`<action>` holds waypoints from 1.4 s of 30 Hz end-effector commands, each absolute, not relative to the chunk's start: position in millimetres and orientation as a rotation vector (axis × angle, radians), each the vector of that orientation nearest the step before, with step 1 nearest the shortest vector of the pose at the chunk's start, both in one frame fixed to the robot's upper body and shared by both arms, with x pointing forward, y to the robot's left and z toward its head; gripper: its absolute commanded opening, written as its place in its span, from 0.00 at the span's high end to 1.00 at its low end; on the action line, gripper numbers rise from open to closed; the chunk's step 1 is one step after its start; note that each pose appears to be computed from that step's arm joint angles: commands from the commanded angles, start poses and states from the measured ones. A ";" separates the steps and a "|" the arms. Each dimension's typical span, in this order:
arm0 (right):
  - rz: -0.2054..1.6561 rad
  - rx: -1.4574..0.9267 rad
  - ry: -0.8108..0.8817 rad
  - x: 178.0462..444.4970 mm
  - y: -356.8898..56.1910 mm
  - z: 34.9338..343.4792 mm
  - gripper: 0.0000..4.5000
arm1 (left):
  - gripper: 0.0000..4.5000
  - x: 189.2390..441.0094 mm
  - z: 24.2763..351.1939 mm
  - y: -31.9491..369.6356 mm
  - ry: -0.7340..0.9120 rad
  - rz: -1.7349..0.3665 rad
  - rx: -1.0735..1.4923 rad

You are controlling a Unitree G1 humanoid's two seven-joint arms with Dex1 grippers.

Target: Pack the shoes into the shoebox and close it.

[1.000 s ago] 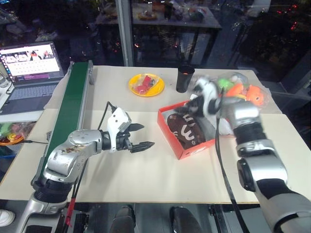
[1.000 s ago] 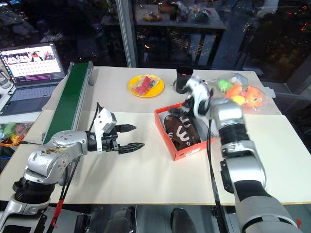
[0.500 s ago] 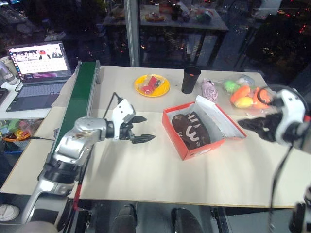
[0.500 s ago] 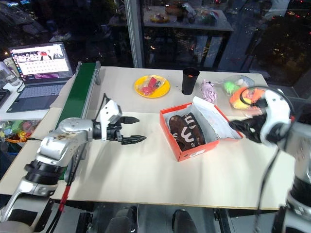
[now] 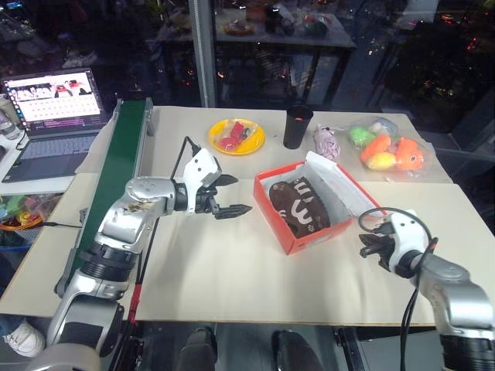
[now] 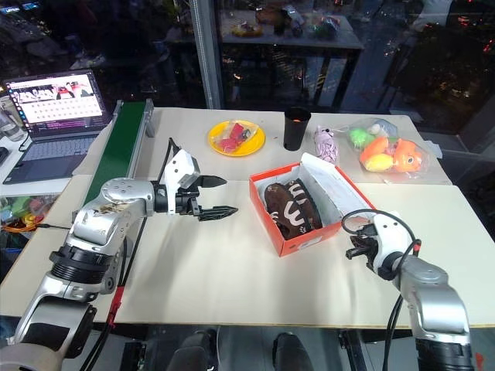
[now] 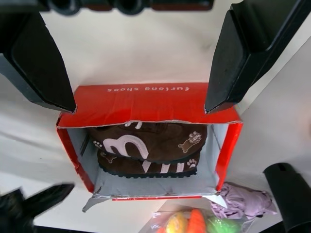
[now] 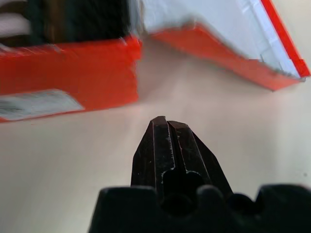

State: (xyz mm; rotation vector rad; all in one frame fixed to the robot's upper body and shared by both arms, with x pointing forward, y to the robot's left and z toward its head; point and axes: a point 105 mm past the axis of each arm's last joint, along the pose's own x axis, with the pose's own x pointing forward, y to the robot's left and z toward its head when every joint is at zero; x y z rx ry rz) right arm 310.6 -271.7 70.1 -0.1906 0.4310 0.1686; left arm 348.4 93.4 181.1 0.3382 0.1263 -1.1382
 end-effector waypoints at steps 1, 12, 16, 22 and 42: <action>0.126 -0.237 0.324 323.8 -276.6 82.2 1.00 | 0.00 348.8 203.6 96.6 0.059 -1.115 0.374; -0.051 -0.451 0.126 352.8 -286.7 94.3 1.00 | 0.00 349.1 207.6 95.4 0.054 -1.084 0.355; -0.083 -0.398 0.050 359.7 -289.2 104.2 1.00 | 0.00 350.2 209.4 94.7 0.044 -1.075 0.349; -0.092 -0.251 -0.135 360.2 -286.8 131.4 1.00 | 0.00 349.0 210.2 92.9 0.033 -1.064 0.338; 0.313 0.023 -0.163 337.9 -220.6 177.1 1.00 | 0.00 355.3 210.0 101.0 0.044 -1.018 0.327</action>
